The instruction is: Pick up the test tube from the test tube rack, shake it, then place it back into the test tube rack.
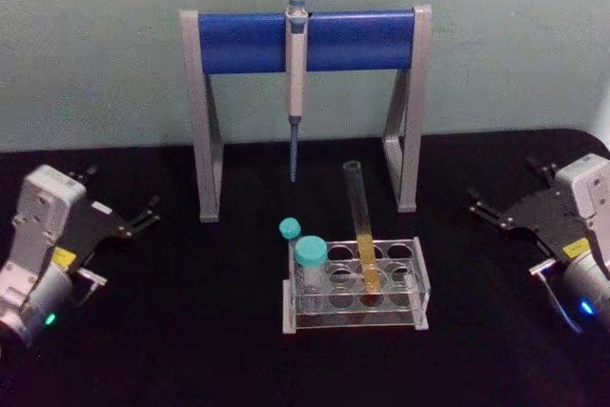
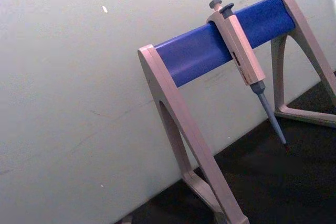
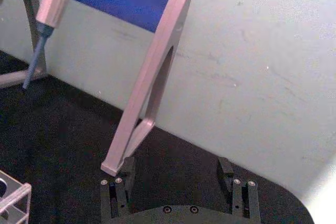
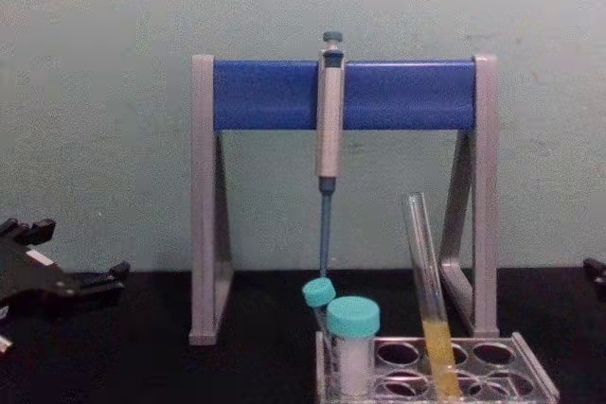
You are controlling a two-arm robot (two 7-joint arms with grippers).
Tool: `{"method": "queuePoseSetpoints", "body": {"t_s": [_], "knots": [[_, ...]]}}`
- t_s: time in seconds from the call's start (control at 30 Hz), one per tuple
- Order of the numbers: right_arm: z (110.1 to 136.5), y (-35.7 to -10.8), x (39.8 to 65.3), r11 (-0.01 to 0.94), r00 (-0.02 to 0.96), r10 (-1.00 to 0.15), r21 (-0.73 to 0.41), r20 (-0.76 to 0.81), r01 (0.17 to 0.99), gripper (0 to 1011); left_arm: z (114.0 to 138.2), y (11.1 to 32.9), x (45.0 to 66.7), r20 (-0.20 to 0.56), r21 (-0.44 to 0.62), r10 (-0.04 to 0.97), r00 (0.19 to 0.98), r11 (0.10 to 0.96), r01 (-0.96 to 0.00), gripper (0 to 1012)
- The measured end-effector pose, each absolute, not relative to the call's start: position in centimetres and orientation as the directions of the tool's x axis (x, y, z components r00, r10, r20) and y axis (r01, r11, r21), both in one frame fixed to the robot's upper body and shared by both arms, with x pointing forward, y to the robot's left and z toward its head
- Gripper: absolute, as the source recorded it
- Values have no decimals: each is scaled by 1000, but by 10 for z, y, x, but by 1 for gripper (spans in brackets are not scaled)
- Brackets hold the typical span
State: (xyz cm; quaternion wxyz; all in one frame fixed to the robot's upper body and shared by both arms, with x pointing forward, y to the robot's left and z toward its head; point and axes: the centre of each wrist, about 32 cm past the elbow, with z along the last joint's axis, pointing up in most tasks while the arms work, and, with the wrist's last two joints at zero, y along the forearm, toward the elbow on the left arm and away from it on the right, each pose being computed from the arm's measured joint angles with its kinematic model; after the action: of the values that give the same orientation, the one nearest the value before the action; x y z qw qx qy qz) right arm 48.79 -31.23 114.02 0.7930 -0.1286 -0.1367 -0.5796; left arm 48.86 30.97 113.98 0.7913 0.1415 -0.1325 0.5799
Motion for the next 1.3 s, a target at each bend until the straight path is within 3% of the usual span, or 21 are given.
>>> {"method": "queuePoseSetpoints", "body": {"t_s": [0.33, 0.67, 0.97, 1.3], "knots": [[1151, -312, 480, 364, 334, -878, 23, 342, 931, 1000, 1140, 310, 489, 374, 70, 880, 292, 287, -955, 1001], [1166, -301, 475, 507, 471, -836, 69, 281, 859, 1000, 1140, 310, 489, 374, 70, 880, 292, 287, -955, 1001], [1171, -280, 484, 642, 612, -757, 83, 229, 763, 1000, 1140, 310, 489, 374, 70, 880, 292, 287, -955, 1001], [1169, -265, 501, 703, 690, -704, 29, 170, 711, 1000, 1140, 310, 489, 374, 70, 880, 292, 287, -955, 1001]]}}
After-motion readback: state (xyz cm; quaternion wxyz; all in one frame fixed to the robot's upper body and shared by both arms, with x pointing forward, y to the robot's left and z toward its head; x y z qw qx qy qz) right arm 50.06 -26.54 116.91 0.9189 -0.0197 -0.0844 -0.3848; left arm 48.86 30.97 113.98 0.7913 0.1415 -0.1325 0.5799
